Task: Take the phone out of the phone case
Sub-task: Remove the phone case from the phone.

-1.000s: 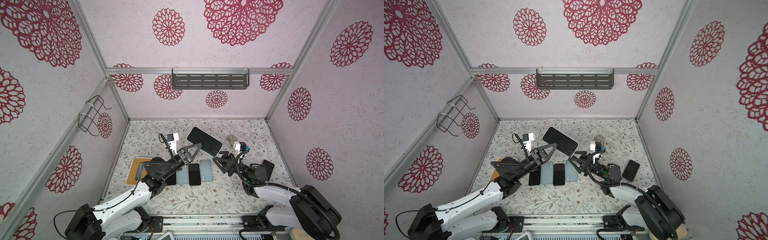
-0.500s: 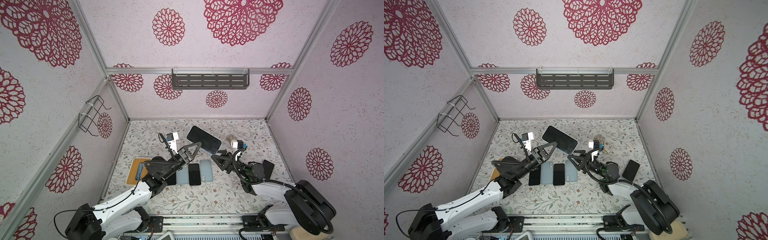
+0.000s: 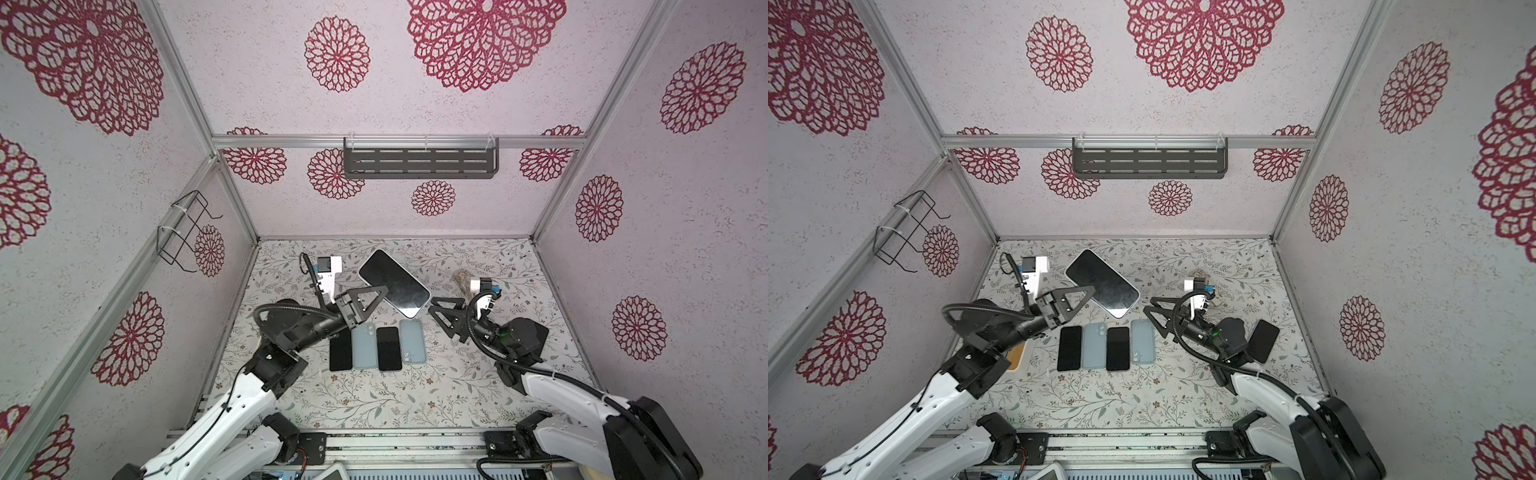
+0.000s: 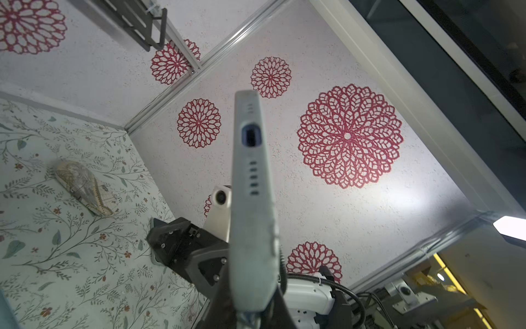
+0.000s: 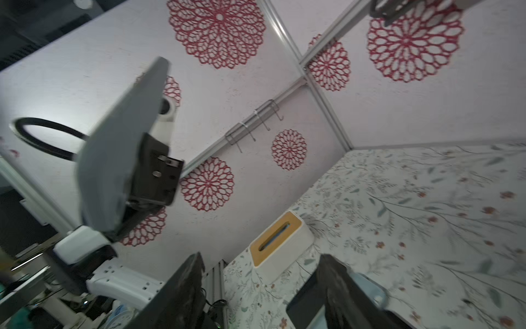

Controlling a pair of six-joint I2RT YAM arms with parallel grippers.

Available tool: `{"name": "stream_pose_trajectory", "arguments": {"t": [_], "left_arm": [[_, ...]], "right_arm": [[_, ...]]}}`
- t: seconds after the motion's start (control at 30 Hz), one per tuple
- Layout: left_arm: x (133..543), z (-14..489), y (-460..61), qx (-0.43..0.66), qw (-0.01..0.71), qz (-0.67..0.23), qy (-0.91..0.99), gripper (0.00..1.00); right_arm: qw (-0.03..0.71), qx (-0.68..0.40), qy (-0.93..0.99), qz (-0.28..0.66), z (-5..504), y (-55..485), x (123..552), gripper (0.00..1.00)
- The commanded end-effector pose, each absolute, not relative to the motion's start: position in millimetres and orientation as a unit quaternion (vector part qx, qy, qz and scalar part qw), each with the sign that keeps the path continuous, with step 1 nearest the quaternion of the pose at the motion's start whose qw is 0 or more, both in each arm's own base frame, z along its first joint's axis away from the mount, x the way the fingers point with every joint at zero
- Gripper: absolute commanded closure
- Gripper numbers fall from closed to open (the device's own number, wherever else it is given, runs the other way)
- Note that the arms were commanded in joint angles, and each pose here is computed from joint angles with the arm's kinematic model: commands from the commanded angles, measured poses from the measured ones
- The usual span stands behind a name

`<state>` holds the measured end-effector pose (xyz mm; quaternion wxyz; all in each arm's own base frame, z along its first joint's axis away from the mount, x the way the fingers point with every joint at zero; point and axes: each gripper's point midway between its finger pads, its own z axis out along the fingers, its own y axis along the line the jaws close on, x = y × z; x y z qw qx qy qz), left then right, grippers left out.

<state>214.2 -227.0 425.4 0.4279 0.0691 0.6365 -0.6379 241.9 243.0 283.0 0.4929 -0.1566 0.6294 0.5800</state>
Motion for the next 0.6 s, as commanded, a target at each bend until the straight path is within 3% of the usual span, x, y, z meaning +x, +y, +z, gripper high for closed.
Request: {"name": "stream_pose_trajectory", "arguments": {"t": [0.0,0.23,0.57], "left_arm": [[176.7,421.2,-219.7,0.193,0.383,-0.611,0.665,1.0],[163.8,398.1,-224.7,0.313,0.335,-0.559,0.691,1.0],[172.2,363.2,-225.3,0.373,0.308,-0.467,0.74,1.0]], "right_arm": [[0.469,-0.202,0.717,0.475,240.4,235.8,240.5,0.32],[0.453,-0.298,0.692,0.476,260.7,247.0,218.6,0.32],[0.423,-0.375,0.64,0.52,273.0,265.8,195.0,0.36]]}}
